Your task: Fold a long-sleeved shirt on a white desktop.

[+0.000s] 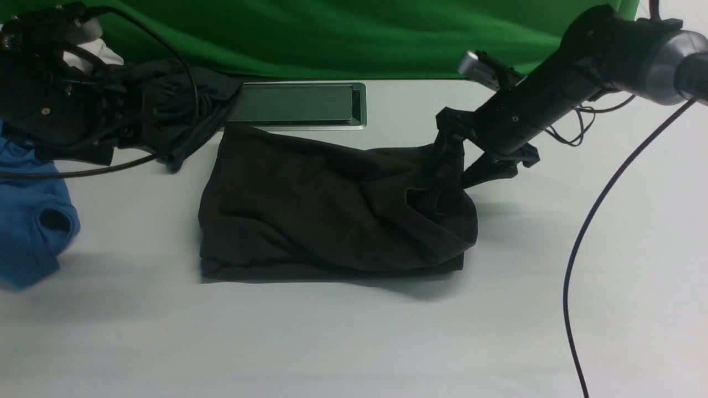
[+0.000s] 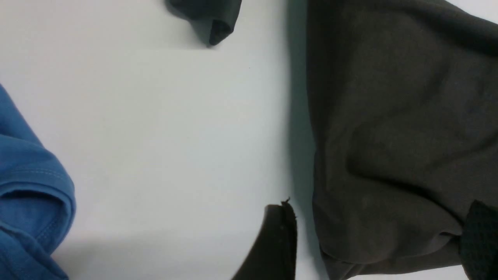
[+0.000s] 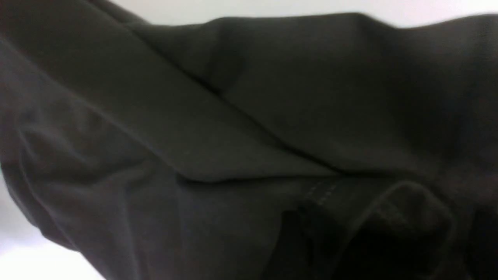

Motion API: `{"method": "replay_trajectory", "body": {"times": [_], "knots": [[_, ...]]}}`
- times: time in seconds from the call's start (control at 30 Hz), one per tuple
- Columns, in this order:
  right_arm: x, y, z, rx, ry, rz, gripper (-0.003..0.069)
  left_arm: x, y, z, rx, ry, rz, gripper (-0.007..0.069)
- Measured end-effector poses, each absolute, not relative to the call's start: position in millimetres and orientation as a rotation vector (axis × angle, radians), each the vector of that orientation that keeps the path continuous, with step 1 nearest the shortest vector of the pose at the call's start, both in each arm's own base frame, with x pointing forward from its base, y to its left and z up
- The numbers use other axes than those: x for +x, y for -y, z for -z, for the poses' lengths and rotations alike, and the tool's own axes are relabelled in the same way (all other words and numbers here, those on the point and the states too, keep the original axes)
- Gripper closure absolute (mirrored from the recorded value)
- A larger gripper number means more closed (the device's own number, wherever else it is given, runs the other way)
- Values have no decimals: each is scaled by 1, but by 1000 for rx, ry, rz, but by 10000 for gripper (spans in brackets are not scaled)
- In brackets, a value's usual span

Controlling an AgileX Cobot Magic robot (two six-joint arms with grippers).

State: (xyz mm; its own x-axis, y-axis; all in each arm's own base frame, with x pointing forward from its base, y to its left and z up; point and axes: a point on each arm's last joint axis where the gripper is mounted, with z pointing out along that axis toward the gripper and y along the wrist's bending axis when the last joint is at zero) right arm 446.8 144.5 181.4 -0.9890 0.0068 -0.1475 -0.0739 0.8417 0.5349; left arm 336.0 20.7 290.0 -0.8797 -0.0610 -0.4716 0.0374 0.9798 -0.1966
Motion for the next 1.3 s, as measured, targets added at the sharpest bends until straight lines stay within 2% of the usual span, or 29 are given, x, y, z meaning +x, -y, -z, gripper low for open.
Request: {"method": "replay_trajectory", "body": {"times": [0.27, 0.37, 0.43, 0.53, 0.63, 0.67, 0.8, 0.9, 1.1, 1.17, 1.2, 1.3], "knots": [[450, -147, -182, -16, -2841, -843, 126, 336, -20, -290, -20, -2629, 286, 29], [453, -149, -180, 26, -2812, -890, 134, 336, -20, -290, -15, -2628, 287, 29], [455, -152, -176, 54, -2804, -930, 168, 336, -20, -290, -16, -2628, 288, 29], [455, -153, -173, 55, -2803, -944, 235, 336, -20, -290, -16, -2628, 288, 29], [454, -153, -172, 28, -2808, -948, 415, 336, -20, -290, -12, -2628, 287, 29], [454, -153, -172, 23, -2809, -949, 426, 336, -20, -290, -10, -2627, 286, 29], [453, -153, -173, -22, -2812, -945, 608, 336, -20, -290, -3, -2627, 284, 29], [453, -152, -179, -87, -2783, -927, 622, 336, -20, -290, -2, -2627, 284, 29], [461, -151, -219, -357, -2600, -814, 623, 336, -20, -290, -2, -2627, 284, 29], [467, -149, -238, -550, -2484, -699, 623, 336, -20, -290, -2, -2627, 284, 29], [467, -149, -238, -582, -2470, -679, 623, 336, -20, -290, -2, -2627, 284, 29], [471, -145, -239, -803, -2375, -510, 623, 336, -20, -290, -2, -2627, 284, 29]]}}
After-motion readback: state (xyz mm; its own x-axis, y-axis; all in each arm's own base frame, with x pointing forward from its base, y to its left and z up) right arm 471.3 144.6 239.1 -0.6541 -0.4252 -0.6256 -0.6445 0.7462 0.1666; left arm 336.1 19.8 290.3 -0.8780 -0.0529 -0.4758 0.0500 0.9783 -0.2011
